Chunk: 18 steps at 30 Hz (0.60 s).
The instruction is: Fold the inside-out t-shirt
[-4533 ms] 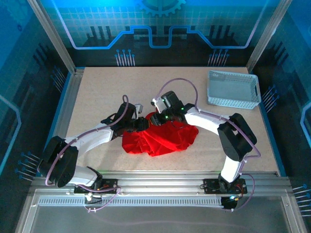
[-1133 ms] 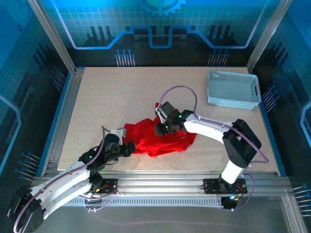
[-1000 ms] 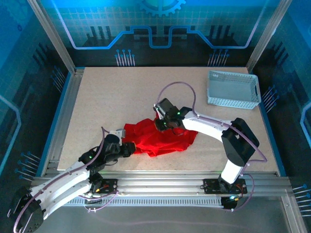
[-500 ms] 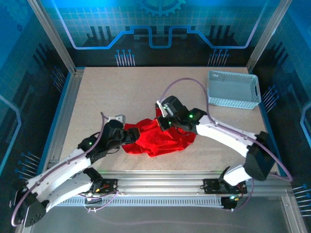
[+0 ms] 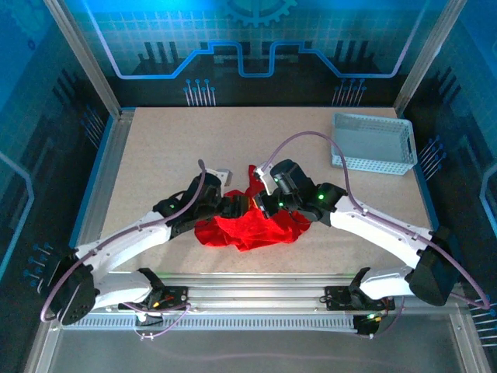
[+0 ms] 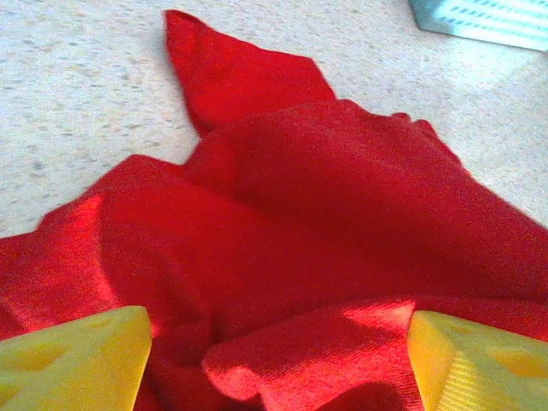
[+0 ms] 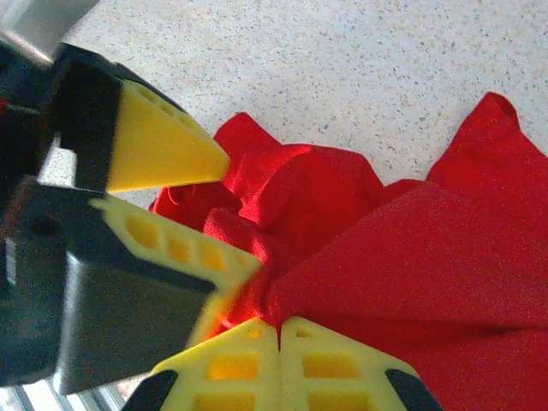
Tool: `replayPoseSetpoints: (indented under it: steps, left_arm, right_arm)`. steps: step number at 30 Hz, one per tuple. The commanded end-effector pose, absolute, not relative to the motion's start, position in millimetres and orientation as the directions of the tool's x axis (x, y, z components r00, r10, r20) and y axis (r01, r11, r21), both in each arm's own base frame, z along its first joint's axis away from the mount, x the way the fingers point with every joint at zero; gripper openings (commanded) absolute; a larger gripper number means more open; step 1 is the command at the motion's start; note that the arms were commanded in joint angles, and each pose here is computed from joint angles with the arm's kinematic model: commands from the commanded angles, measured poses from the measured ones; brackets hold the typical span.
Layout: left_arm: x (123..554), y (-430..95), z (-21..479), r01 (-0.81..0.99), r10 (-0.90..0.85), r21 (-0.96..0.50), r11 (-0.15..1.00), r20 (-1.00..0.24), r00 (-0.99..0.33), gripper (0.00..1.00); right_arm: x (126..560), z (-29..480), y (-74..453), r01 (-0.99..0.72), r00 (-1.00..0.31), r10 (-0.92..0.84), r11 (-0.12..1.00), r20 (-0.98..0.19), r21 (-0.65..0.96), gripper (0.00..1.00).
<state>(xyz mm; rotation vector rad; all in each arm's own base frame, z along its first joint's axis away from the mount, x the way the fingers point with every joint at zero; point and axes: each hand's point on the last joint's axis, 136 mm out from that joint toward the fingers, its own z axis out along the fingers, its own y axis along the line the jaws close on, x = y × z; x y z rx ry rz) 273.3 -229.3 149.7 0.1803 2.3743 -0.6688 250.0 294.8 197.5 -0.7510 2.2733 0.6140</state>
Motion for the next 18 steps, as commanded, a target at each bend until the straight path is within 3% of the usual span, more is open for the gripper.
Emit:
replayPoseSetpoints:
  steps: [1, 4, 13, 18]
  left_arm:
    - [269.4, -250.7, 153.9, 0.409, 0.044, -0.432, 0.803, -0.642, -0.765, 0.76]
    - [268.6, -254.0, 152.1, 0.423, 0.058, -0.435, 0.795, -0.639, -0.767, 0.67]
    - [275.7, -258.6, 172.0, 0.438, 0.046, -0.435, 0.787, -0.666, -0.744, 0.00]
    - [276.7, -250.1, 211.0, 0.440, -0.036, -0.454, 0.775, -0.726, -0.686, 0.00]
  right_arm:
    - [246.5, 215.8, 301.0, -0.689, -0.565, -0.331, 0.693, -0.756, 0.212, 0.00]
    - [248.7, 218.8, 302.0, -0.690, -0.559, -0.330, 0.694, -0.760, 0.207, 0.00]
    - [264.4, 230.4, 295.6, -0.684, -0.527, -0.314, 0.708, -0.789, 0.175, 0.00]
    - [272.6, 238.9, 285.3, -0.680, -0.511, -0.302, 0.715, -0.805, 0.163, 0.00]
